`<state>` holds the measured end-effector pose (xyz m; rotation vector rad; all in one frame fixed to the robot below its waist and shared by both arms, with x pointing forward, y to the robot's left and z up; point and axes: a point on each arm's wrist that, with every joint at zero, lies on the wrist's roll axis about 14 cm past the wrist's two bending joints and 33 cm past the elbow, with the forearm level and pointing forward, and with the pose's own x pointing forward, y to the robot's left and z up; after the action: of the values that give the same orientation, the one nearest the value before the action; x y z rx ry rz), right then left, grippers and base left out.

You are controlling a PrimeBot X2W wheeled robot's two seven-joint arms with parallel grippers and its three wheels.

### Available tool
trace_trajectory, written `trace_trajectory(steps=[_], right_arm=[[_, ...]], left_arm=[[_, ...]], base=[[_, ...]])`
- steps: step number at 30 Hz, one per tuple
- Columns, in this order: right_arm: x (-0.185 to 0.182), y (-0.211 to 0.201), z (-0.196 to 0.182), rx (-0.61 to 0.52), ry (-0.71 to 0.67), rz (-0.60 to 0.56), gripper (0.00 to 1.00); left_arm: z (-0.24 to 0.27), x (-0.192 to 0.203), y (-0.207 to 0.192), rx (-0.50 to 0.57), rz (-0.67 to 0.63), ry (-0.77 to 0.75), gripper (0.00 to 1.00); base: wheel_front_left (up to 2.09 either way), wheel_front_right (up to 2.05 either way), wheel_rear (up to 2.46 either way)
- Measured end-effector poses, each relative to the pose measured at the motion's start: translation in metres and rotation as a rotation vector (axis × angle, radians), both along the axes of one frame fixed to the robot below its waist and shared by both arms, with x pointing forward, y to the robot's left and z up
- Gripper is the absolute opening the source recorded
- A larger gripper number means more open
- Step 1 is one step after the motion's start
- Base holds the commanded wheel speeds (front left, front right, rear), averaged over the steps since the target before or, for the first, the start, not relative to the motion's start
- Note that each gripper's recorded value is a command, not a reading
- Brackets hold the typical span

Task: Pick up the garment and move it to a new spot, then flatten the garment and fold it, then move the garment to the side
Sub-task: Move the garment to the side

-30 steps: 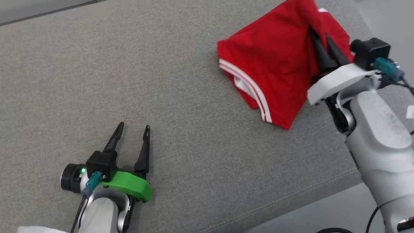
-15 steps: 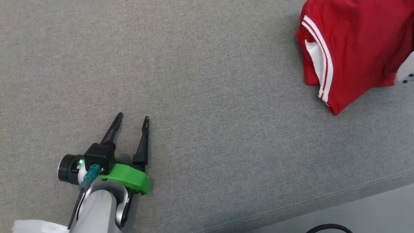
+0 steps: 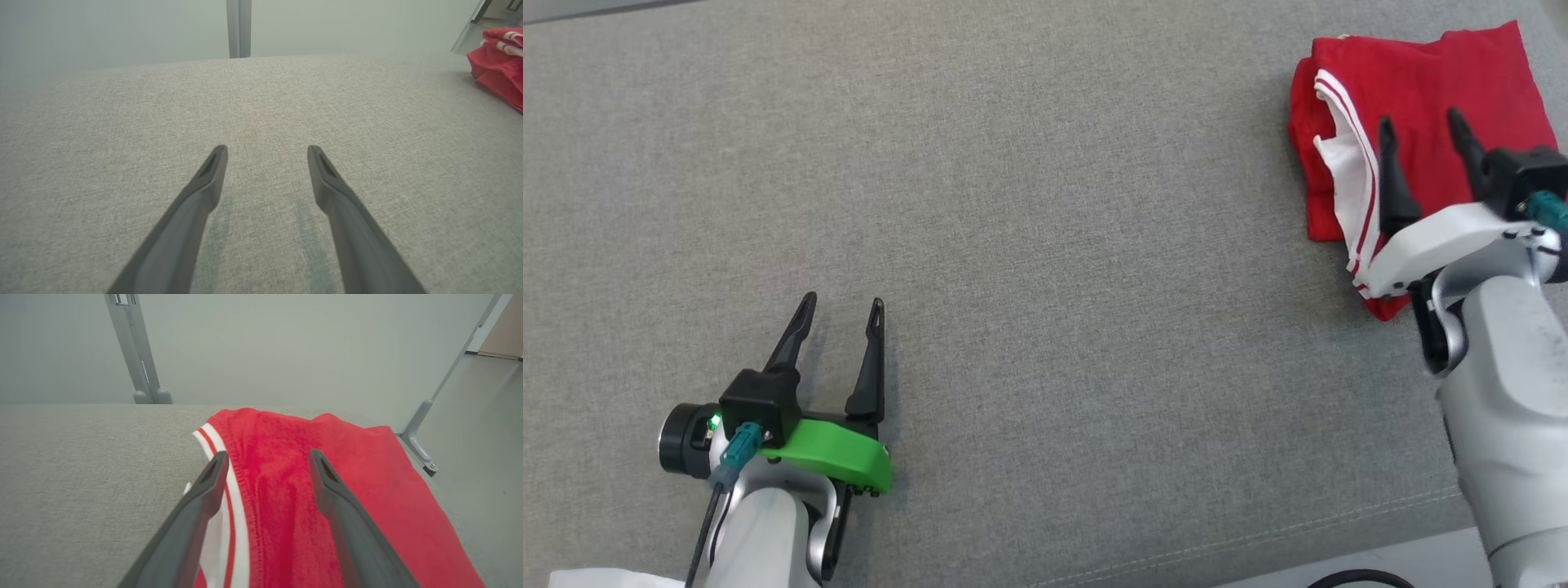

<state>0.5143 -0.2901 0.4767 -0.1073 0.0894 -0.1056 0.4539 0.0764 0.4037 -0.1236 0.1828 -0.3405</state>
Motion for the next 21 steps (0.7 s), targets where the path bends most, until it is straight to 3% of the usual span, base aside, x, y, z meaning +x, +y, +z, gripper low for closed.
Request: trace_trajectory(steps=[7, 14, 21], right_arm=[[-0.026, 0.088, 0.001, 0.142, -0.047, 0.169, 1.0], [-0.052, 0.126, -0.002, 0.22, -0.044, 0.23, 1.0], [-0.071, 0.141, -0.004, 0.195, -0.028, 0.269, 1.0]], left_arm=[[0.018, -0.011, 0.019, 0.018, 0.061, -0.032, 1.0], [0.027, -0.025, 0.044, 0.03, 0.151, -0.039, 1.0], [0.035, -0.04, 0.069, 0.045, 0.235, -0.049, 1.0]], base=[[0.0, 0.0, 0.0], [0.0, 0.0, 0.0], [0.0, 0.0, 0.0]])
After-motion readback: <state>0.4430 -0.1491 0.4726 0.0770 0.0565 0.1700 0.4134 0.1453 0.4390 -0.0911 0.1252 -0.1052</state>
